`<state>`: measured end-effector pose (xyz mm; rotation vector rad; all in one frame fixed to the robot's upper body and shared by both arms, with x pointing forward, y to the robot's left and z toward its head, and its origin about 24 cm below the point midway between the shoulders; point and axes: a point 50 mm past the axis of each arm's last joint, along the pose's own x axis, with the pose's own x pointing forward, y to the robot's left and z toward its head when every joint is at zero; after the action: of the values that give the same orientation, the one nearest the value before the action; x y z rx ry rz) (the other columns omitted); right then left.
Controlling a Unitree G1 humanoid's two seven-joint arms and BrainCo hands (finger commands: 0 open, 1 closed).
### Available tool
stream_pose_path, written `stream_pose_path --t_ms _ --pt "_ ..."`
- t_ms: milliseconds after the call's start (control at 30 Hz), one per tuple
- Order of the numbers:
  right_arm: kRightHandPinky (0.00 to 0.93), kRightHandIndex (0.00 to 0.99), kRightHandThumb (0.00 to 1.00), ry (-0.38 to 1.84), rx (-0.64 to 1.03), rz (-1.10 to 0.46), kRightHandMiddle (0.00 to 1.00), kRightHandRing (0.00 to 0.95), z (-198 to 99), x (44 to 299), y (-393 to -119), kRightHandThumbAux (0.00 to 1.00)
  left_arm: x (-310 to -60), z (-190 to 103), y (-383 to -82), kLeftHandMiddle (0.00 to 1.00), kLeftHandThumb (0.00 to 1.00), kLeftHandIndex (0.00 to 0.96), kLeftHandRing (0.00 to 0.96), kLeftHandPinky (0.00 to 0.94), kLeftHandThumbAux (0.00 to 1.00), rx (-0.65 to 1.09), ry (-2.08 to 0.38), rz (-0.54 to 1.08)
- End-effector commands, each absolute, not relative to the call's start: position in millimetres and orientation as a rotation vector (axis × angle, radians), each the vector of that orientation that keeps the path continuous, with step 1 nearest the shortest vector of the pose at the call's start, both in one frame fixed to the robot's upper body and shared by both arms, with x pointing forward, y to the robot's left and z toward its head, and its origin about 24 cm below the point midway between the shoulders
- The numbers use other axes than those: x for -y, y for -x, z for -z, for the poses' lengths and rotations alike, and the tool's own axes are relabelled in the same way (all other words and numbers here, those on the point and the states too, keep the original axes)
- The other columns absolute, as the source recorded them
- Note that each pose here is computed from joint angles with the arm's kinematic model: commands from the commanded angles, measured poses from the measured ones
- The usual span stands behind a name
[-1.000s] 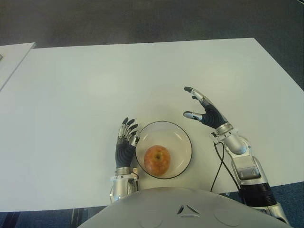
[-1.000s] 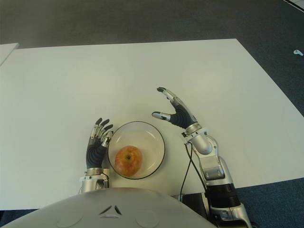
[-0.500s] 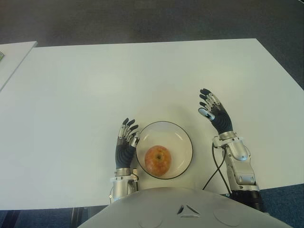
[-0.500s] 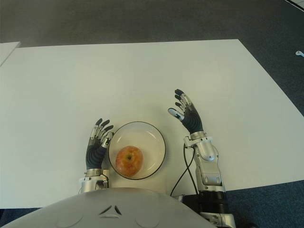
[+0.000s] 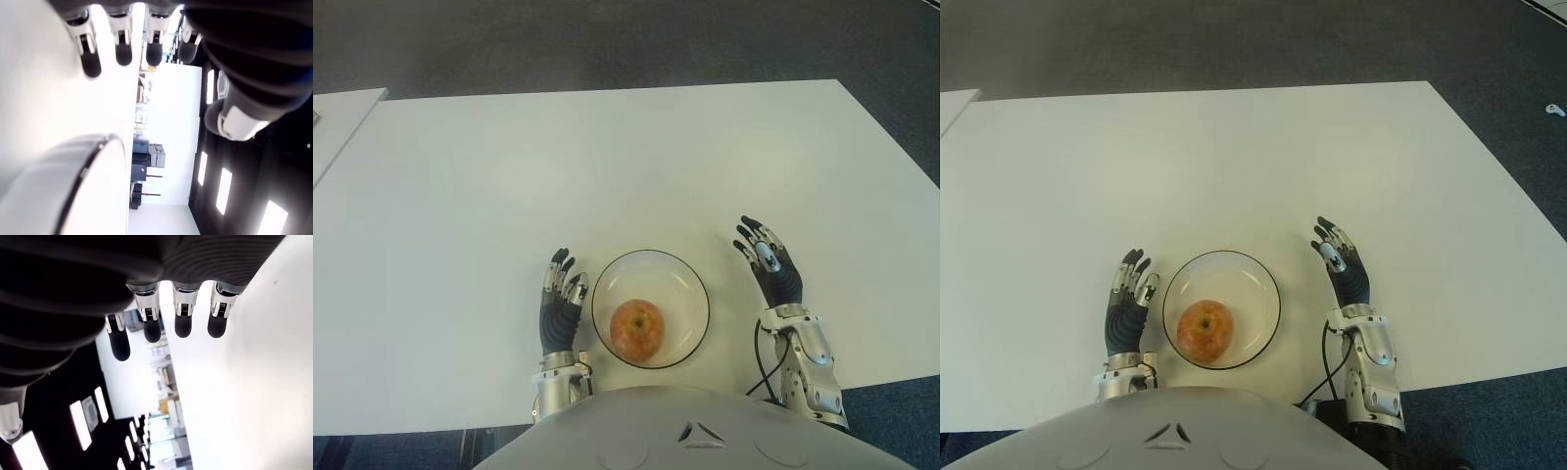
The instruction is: Put the apples into the plate.
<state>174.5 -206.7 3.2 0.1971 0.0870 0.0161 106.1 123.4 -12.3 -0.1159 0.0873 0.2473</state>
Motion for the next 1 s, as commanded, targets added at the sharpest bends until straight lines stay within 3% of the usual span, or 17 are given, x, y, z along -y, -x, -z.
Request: stream_pose_path --t_ms 33,400,700,1000 --pt "0.127 0.16 0.305 -0.241 -0.119 -0.02 0.124 0.081 3 205 -174 0.472 -120 13 -97 0.04 0.142 0.087 0.056 0.099 0.541 -0.129 0.157 -0.307" --pt "0.134 0.126 0.319 -0.228 -0.134 -0.038 0.153 0.12 9 203 -174 0.504 -121 10 -97 0.037 0.153 0.096 0.033 0.11 0.486 -0.116 0.179 -0.266" --pt "0.107 0.129 0.296 -0.229 -0.143 -0.02 0.129 0.095 15 199 -174 0.515 -123 5 -107 0.075 0.161 0.204 0.05 0.107 0.458 -0.094 0.187 -0.254" --pt "0.095 0.13 0.266 -0.223 -0.132 -0.022 0.119 0.079 18 190 -168 0.502 -128 2 -120 0.087 0.134 0.246 0.048 0.085 0.44 -0.083 0.13 -0.233"
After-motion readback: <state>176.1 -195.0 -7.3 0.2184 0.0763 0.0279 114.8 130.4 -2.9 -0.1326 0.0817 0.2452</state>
